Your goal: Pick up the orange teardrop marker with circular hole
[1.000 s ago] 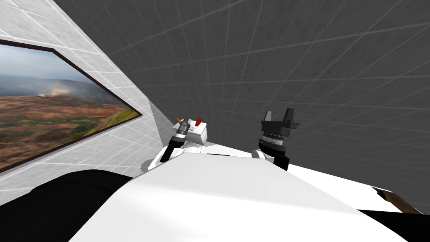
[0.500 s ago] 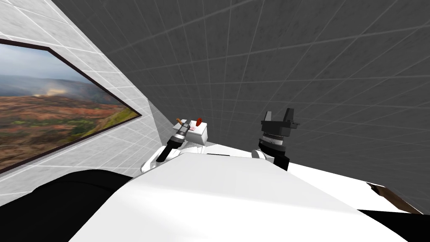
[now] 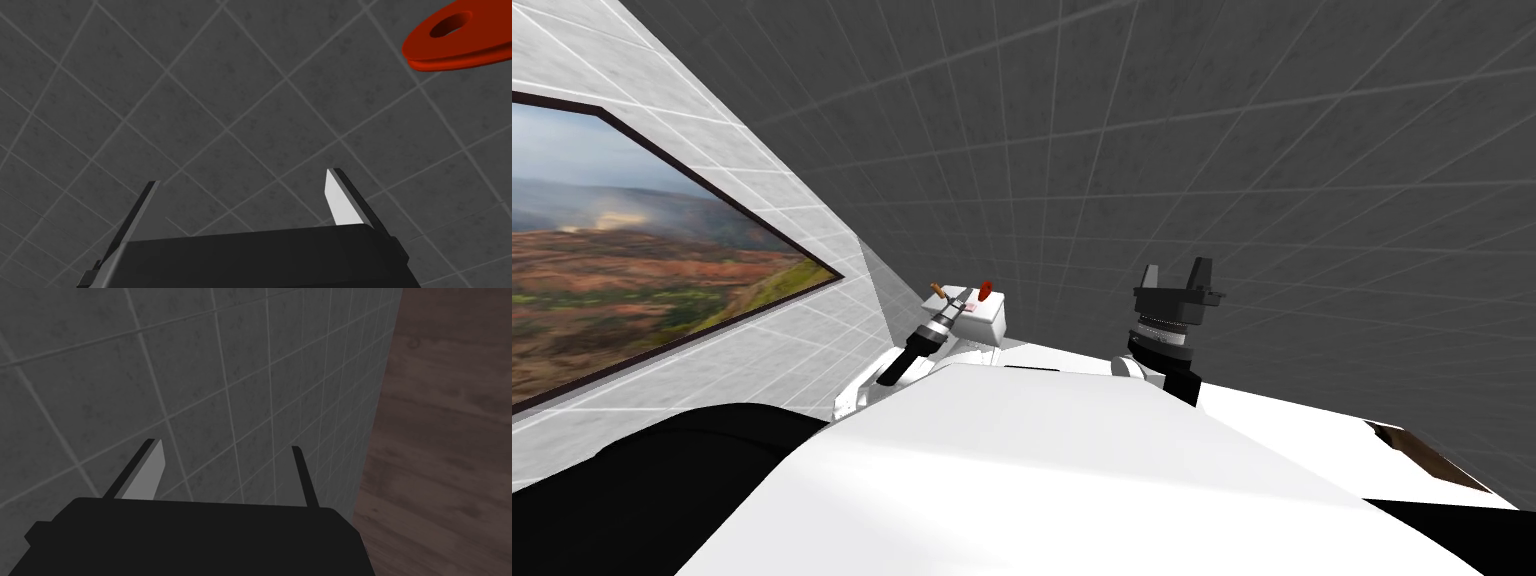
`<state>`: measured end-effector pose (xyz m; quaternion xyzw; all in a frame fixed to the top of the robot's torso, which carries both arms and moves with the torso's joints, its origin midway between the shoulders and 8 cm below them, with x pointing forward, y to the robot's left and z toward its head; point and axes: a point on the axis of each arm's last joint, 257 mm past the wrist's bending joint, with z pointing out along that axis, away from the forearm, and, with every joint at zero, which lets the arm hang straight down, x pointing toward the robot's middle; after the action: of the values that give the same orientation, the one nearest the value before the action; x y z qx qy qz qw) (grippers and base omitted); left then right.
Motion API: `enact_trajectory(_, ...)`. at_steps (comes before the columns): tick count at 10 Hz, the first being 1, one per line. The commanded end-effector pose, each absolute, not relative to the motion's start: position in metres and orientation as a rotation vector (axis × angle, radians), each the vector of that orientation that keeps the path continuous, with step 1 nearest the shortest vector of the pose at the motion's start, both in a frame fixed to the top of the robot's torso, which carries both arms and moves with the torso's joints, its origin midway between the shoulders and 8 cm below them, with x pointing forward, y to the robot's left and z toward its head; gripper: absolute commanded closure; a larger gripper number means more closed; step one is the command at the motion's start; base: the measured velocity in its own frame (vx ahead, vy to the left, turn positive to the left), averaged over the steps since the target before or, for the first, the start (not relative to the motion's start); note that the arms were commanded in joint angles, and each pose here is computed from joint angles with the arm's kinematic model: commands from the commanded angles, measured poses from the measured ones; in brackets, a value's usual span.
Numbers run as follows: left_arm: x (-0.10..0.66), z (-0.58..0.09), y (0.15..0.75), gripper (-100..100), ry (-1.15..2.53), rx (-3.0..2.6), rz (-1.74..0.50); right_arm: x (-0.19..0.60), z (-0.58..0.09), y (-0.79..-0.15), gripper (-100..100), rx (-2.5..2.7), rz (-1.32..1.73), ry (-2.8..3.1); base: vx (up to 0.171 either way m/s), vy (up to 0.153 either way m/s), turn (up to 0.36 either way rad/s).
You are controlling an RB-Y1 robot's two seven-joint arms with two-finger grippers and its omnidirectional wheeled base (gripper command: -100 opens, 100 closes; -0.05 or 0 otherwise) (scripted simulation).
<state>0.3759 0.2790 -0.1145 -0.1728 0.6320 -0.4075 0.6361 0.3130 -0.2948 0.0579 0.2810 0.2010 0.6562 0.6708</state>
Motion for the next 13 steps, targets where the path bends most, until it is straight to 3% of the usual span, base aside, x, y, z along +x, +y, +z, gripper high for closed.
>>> enact_trajectory(1,0.376,-0.129,0.286,-100,1.507,-0.382,-0.889,0.313,0.058,-0.295,0,0.633,1.478,0.453,0.001,0.013,-0.058)
enact_trajectory(13,0.359,-0.216,0.358,-100,1.883,-0.273,-0.562,0.313,0.058,-0.295,0,0.633,1.478,0.453,0.015,0.004,-0.078)
